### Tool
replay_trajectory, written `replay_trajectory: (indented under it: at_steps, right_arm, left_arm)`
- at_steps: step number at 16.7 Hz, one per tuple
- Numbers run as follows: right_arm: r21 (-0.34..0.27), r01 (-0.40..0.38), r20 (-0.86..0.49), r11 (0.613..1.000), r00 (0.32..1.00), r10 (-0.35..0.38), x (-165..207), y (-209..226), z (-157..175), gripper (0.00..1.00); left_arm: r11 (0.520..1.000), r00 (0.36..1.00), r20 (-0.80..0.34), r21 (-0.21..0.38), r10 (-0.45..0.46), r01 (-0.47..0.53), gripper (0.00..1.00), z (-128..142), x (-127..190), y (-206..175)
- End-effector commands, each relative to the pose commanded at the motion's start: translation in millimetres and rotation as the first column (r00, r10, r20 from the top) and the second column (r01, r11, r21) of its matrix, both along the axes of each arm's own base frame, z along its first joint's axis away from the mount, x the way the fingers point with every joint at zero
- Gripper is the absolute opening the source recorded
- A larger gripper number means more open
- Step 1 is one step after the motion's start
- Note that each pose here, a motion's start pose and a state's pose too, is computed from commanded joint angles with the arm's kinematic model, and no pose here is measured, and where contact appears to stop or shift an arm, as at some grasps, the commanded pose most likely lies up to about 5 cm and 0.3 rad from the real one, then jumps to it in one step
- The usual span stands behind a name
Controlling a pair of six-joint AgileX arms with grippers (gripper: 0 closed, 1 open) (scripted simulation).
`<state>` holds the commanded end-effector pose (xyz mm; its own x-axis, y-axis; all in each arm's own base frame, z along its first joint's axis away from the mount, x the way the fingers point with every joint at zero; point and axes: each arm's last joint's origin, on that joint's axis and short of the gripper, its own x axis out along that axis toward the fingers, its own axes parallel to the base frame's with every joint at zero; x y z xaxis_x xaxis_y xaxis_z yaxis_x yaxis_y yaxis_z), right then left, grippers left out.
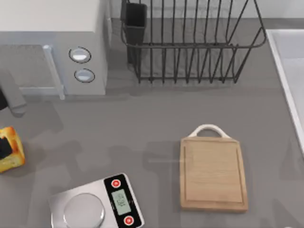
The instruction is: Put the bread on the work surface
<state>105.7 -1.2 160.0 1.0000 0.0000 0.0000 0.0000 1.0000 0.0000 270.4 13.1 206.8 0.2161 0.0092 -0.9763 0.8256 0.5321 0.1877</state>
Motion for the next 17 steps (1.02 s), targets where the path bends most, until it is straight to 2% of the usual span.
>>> replay_trajectory:
  at_steps: [3,6,13,17]
  right_arm:
    - [0.0,0.0,0.0,1.0,1.0,0.0,0.0,0.0,0.0,1.0]
    - [0.0,0.0,0.0,1.0,1.0,0.0,0.0,0.0,0.0,1.0]
    - [0.0,0.0,0.0,1.0,1.0,0.0,0.0,0.0,0.0,1.0]
    - [0.0,0.0,0.0,1.0,1.0,0.0,0.0,0.0,0.0,1.0]
  left_arm:
    - [0.993,0.983,-0.143,0.003,-0.114,0.115,1.0,-13.9,28.0,3.2]
    - [0.984,0.962,-0.209,-0.007,-0.176,0.178,1.0,-21.6,42.9,5.2]
    - [0.982,0.958,-0.215,-0.008,-0.187,0.19,1.0,-23.4,44.4,3.9]
    - [0.982,0.959,-0.216,-0.009,-0.184,0.187,1.0,-52.5,46.3,4.9]
